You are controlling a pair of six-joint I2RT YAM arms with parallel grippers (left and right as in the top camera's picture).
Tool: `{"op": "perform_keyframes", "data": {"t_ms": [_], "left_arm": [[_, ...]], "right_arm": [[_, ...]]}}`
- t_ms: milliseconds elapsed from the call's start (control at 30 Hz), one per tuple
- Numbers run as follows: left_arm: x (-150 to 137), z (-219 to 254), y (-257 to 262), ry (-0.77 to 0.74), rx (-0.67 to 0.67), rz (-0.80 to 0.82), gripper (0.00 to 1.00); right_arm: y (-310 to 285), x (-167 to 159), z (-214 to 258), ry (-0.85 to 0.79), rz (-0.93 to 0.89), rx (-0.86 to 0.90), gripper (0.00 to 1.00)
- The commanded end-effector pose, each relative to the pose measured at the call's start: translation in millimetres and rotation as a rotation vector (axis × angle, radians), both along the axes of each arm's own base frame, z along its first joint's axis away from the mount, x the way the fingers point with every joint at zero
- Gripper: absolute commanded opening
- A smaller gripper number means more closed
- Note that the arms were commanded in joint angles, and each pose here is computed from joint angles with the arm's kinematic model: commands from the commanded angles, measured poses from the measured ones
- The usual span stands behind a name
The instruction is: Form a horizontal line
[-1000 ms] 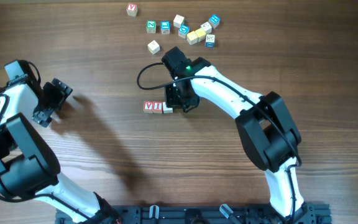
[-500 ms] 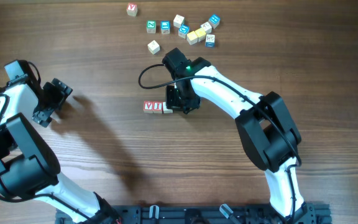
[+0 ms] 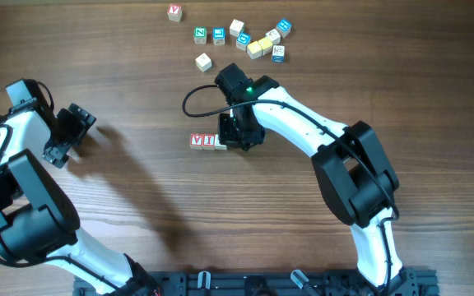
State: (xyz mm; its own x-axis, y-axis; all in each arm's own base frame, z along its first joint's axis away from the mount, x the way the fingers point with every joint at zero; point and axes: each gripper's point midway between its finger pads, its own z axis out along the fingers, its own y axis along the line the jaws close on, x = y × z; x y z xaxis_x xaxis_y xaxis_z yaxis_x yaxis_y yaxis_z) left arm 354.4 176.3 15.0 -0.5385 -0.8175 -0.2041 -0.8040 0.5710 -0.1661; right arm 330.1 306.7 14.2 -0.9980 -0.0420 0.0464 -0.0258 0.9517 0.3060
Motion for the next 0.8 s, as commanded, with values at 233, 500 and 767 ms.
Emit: {"op": "perform_keyframes", "data": {"t_ms": [233, 500, 767], "left_arm": [[-1.5, -4.8, -0.6, 0.009, -0.012, 0.01, 1.0], [-1.6, -4.8, -0.5, 0.009, -0.012, 0.01, 1.0], [-1.5, -4.8, -0.6, 0.009, -0.012, 0.01, 1.0]], "right_arm": [[-11.3, 6.4, -8.6, -0.033, -0.012, -0.07, 0.06], [-11.2, 14.2, -8.6, -0.07, -0.015, -0.076, 0.06], [-10.2, 14.5, -8.3, -0.071, -0.015, -0.071, 0.05]]}}
